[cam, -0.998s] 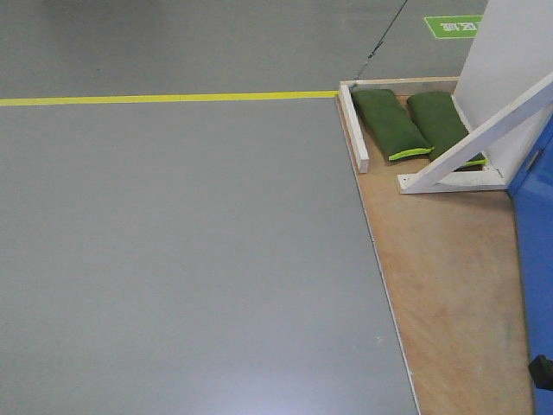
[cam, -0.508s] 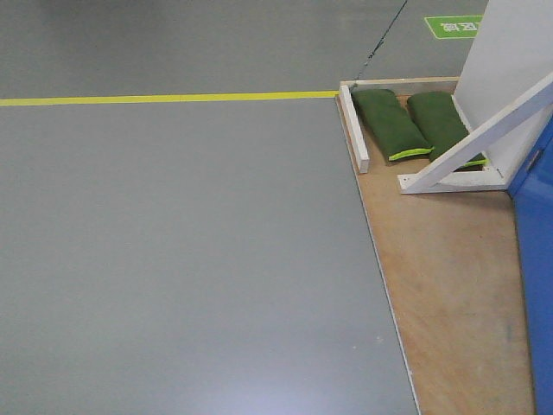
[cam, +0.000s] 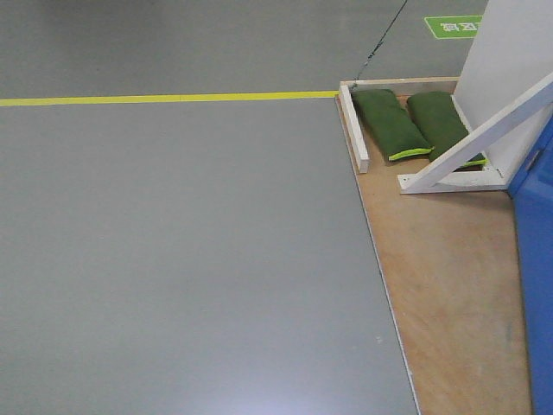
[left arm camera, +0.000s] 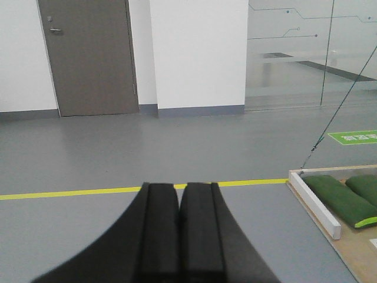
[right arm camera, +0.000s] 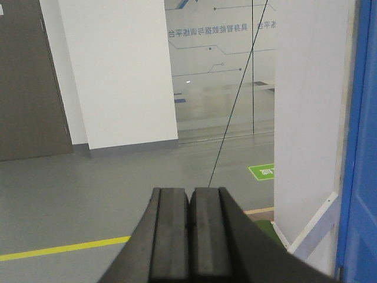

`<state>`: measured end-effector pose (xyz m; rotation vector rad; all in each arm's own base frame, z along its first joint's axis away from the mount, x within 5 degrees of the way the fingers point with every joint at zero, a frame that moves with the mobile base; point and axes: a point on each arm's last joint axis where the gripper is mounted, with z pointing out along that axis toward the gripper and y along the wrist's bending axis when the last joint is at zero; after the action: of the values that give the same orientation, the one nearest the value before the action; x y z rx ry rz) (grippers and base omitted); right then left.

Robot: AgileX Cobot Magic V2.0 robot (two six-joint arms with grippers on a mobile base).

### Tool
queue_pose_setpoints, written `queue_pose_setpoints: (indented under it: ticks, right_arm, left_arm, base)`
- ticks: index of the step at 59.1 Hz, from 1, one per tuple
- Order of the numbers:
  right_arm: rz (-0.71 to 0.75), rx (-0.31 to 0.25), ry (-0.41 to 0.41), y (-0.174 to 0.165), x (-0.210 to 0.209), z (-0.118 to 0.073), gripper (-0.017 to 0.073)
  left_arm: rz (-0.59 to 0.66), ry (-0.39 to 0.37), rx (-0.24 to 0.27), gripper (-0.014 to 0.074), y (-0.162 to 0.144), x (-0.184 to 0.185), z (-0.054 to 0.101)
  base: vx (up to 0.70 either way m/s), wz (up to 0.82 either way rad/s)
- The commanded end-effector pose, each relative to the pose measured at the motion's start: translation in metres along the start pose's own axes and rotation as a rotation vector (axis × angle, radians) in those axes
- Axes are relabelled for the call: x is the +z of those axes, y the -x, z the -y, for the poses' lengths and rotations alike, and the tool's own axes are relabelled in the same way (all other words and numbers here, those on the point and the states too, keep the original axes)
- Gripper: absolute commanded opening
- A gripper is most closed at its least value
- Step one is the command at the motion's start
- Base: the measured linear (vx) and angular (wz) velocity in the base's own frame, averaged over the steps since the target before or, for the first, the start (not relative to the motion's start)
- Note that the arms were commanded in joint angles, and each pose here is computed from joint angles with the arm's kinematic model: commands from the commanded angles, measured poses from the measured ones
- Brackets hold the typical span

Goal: Move to blue door and open it

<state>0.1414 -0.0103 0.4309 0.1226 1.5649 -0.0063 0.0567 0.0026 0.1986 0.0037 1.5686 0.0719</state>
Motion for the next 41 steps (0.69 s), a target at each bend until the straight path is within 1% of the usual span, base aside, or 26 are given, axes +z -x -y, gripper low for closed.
queue_pose_setpoints:
  ticks: [1,8,13,17,20,22,27,29,31,35,40,41]
  right_arm:
    - [0.097,-0.003,0.008,0.016,0.004,-0.001,-0.0001]
    - [0.064,-0.003,-0.007,0.011,0.015,0.001,-0.0001]
    - [0.087,-0.004,-0.081,0.012,0.023,0.014,-0.0001]
    - [0.15,-0.004,-0.189,0.017,0.027,0.034,-0.0001]
    - [0.219,-0.013,-0.295,0.023,0.025,0.054,-0.0001]
    - [0.267,-0.017,-0.348,0.027,0.022,0.064,-0.0001]
    - [0.431,-0.009,-0.518,0.039,0.008,0.095,-0.0001]
    - [0.509,0.003,-0.579,0.044,0.0,0.107,-0.0001]
    - [0.588,0.019,-0.64,0.049,-0.008,0.117,-0.0001]
    - [0.757,0.081,-0.761,0.055,-0.028,0.138,-0.0001]
    - [0.91,0.145,-0.895,0.057,-0.05,0.16,-0.0001]
    - [0.949,0.185,-0.925,0.057,-0.055,0.165,-0.0001]
  left_arm:
    - [0.125,-0.008,-0.009,0.0073,0.018,-0.003,0.0]
    - [0.125,-0.008,-0.009,0.0073,0.018,-0.003,0.0]
    - [0.125,-0.008,-0.009,0.0073,0.018,-0.003,0.0]
    - [0.125,-0.008,-0.009,0.0073,0.018,-0.003,0.0]
    - [0.125,-0.008,-0.009,0.0073,0.018,-0.003,0.0]
    - [0.125,-0.008,-0.009,0.0073,0.018,-0.003,0.0]
    - [0.125,-0.008,-0.009,0.0073,0.018,-0.003,0.0]
    - [0.125,-0.008,-0.009,0.0073,0.018,-0.003,0.0]
    - [0.125,-0.008,-0.009,0.0073,0.018,-0.003,0.0]
    - [0.125,-0.008,-0.009,0.0073,0.018,-0.003,0.0]
    - [0.125,-0.008,-0.009,0.0073,0.018,-0.003,0.0]
    - [0.125,-0.008,-0.009,0.0073,0.018,-0.003,0.0]
  base:
    - [0.0,0.0]
    - [0.0,0.0]
    - [0.0,0.0]
    - [0.0,0.0]
    - [0.0,0.0]
    - [0.0,0.0]
    - [0.0,0.0]
    - [0.0,0.0]
    - [0.0,0.0]
    - [0.0,0.0]
    - [0.0,0.0]
    - [0.0,0.0]
